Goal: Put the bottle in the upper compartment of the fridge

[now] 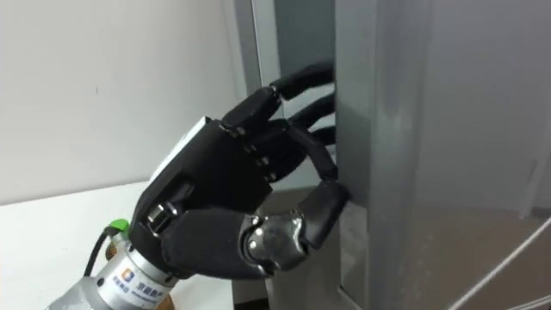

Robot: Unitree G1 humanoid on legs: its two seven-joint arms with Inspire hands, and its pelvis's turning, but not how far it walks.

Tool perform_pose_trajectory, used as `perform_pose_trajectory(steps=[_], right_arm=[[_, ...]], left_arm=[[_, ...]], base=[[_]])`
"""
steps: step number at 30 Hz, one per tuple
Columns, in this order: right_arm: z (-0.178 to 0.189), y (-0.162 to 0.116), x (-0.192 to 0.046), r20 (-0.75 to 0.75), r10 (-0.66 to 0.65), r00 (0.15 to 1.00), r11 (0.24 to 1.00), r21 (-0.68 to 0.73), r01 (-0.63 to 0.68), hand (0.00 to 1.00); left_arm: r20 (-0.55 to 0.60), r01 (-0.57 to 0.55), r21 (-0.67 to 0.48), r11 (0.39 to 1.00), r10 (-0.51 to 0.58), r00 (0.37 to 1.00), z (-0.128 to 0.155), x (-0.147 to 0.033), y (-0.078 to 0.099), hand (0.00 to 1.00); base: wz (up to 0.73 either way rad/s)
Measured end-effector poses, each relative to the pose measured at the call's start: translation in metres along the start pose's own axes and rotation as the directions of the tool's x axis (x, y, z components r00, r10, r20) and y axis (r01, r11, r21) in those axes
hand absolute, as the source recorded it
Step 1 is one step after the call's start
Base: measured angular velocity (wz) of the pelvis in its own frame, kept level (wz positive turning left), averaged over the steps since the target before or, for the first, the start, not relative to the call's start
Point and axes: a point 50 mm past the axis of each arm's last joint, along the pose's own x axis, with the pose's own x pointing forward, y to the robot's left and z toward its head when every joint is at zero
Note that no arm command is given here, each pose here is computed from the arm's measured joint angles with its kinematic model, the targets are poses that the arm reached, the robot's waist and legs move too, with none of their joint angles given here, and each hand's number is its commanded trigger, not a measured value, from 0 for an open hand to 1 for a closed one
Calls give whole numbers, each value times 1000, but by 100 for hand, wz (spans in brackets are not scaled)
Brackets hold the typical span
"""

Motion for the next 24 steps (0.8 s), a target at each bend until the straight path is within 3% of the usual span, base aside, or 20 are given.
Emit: perform_pose_trajectory(steps=[24], right_arm=[[5, 3, 1, 23, 35, 999, 999, 23, -35, 0]], left_arm=[[-50, 140, 2, 990, -139, 989, -5, 7, -12, 0]], base=[[-9]])
